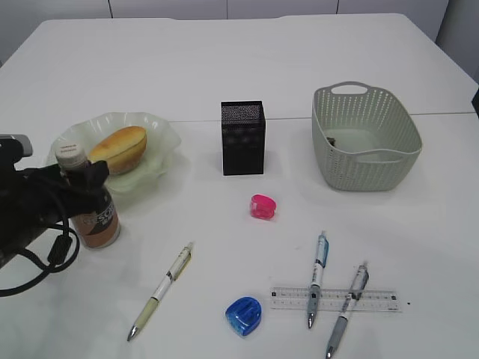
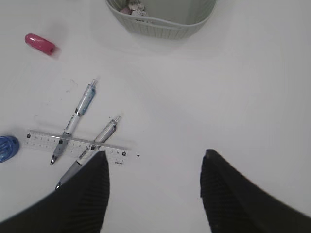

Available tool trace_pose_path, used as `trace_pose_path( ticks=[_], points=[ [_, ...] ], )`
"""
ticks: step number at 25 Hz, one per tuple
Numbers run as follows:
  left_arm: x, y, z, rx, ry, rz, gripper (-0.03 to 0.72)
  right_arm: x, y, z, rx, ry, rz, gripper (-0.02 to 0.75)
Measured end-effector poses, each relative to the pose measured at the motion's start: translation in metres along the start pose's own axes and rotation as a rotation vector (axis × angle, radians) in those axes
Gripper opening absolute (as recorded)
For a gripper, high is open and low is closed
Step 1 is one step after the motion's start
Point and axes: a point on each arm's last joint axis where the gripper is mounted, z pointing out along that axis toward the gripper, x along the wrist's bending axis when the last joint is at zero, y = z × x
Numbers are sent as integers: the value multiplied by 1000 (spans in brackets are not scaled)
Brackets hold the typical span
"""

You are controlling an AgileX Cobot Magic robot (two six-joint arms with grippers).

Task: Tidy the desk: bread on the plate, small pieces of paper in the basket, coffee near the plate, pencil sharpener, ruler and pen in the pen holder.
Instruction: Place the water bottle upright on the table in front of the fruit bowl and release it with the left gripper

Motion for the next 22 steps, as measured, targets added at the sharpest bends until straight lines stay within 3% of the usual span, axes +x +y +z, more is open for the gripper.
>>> trace_pose_path(
  ticks=[7, 15, 22],
  points=[
    [-4, 22, -7, -55, -13, -8, 465, 0, 0, 0, 0, 0, 0, 469],
    [-8, 41, -17, -39, -18, 94, 465, 0, 0, 0, 0, 0, -2, 469],
    [-11, 63, -31, -60, -29, 94, 465, 0, 0, 0, 0, 0, -4, 469]
  ],
)
